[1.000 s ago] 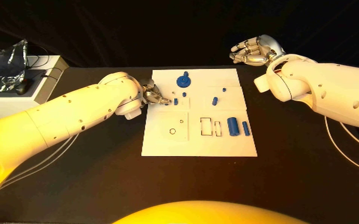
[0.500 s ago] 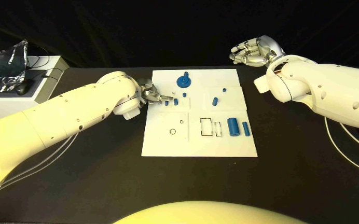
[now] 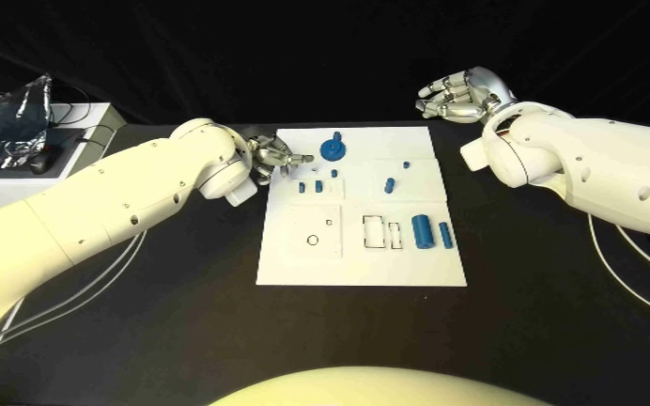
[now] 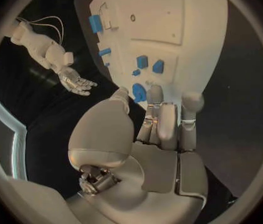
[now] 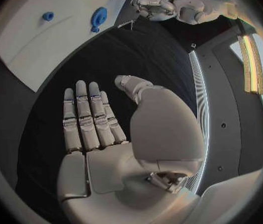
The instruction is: Assemble the parts on the task board
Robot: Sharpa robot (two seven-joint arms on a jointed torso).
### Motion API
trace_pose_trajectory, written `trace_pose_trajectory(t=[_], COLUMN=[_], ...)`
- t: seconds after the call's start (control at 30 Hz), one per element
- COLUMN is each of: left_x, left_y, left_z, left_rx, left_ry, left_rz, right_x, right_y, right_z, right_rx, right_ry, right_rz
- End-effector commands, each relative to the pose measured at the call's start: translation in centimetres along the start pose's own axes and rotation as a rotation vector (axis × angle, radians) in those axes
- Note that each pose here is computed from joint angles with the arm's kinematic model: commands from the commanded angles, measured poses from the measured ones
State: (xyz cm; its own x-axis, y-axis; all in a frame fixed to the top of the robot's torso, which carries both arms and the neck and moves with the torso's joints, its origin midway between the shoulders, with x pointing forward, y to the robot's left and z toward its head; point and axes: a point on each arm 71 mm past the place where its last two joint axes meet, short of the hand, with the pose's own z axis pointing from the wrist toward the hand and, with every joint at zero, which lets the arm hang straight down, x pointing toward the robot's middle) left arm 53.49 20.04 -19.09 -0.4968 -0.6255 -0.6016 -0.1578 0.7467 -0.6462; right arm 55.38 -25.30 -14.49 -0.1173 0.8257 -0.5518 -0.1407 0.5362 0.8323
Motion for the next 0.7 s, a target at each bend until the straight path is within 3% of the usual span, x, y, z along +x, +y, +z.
trace_pose_trajectory(t=[0.03, 0.17, 0.33, 0.5, 0.7], left_x=[-1.13, -1.31, -0.32, 1.63, 3.38], left_y=[-1.96, -3.13, -4.72, -5.46, -5.79], left_z=[-0.28, -0.54, -0.55, 0.10, 1.15], left_rx=[0.274, 0.411, 0.544, 0.607, 0.627], left_ry=[-0.128, -0.175, -0.177, -0.168, -0.171], left_rz=[-0.154, -0.115, 0.050, 0.247, 0.403], right_x=[0.1, 0.1, 0.0, 0.1, 0.3], right_y=[0.1, 0.1, 0.3, 0.4, 0.6], right_z=[0.0, 0.0, 0.0, 0.0, 0.0], right_rx=[-0.016, -0.019, -0.032, -0.049, -0.057], right_ry=[0.011, 0.009, -0.002, -0.005, -0.002], right_rz=[-0.006, -0.006, -0.010, -0.020, -0.024])
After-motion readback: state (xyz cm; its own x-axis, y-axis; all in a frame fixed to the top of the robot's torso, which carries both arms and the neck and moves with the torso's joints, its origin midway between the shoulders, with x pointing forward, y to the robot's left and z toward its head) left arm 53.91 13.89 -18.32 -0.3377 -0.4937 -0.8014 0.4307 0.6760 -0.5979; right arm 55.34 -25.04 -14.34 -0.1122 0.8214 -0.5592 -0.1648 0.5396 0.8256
